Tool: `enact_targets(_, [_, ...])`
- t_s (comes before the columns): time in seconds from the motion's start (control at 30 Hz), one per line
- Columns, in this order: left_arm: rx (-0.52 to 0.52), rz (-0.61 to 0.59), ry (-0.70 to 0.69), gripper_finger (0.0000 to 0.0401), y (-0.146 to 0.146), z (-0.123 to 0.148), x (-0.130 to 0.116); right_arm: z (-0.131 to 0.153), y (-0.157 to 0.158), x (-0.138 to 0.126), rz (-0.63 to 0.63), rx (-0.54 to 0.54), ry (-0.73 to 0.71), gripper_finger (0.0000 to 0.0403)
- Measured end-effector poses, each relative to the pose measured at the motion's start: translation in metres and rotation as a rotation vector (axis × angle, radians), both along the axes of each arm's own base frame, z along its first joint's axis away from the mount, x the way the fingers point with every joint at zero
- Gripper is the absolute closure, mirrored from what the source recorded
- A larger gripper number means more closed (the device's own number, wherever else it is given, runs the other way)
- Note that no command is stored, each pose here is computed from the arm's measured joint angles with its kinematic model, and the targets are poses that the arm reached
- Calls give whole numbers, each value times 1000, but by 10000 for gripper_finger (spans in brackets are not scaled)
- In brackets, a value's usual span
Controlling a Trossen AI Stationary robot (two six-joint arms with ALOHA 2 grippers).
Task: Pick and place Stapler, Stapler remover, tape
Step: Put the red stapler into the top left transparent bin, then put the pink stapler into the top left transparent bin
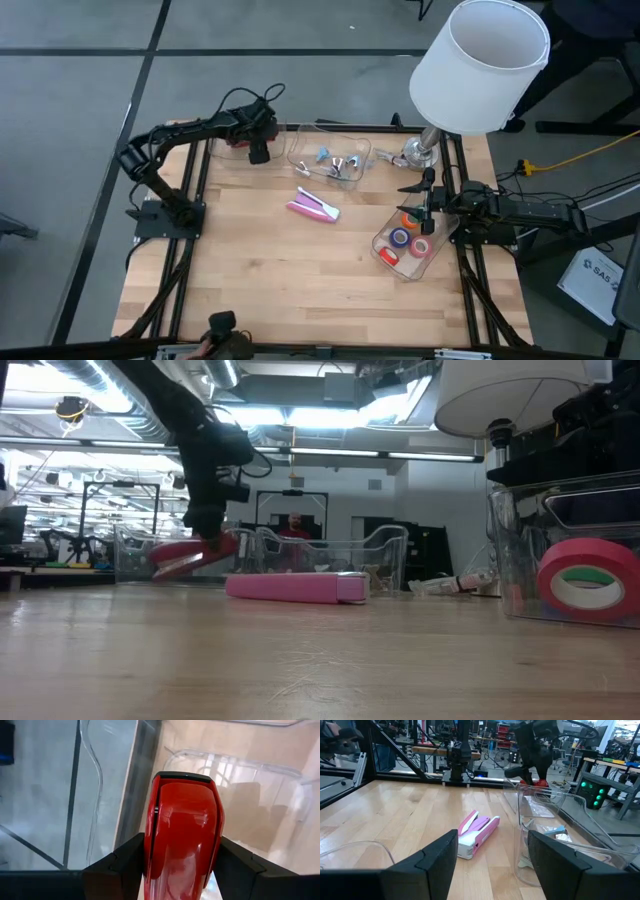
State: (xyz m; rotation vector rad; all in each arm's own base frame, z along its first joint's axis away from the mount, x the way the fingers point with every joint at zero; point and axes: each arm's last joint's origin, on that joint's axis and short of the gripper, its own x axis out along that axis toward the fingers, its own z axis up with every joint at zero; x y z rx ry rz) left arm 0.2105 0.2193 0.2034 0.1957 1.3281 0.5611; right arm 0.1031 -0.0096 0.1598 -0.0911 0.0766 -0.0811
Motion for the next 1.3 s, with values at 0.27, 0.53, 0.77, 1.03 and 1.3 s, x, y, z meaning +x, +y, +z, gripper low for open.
enact_targets(0.27, [-26, 18, -18, 210, 7, -4, -4, 0, 0, 0, 0, 0, 0, 163])
enact_targets(0.53, [-37, 34, -39, 178, 8, -4, -4, 0, 0, 0, 0, 0, 0, 163])
enact_targets(0.77, [-32, 36, -44, 159, 8, -4, -4, 0, 0, 0, 0, 0, 0, 163])
enact_targets(1.03, [2, 36, -74, 181, 8, 4, -4, 0, 0, 0, 0, 0, 0, 163])
enact_targets(1.3, [87, 30, -175, 193, -3, 37, -11, 0, 0, 0, 0, 0, 0, 163])
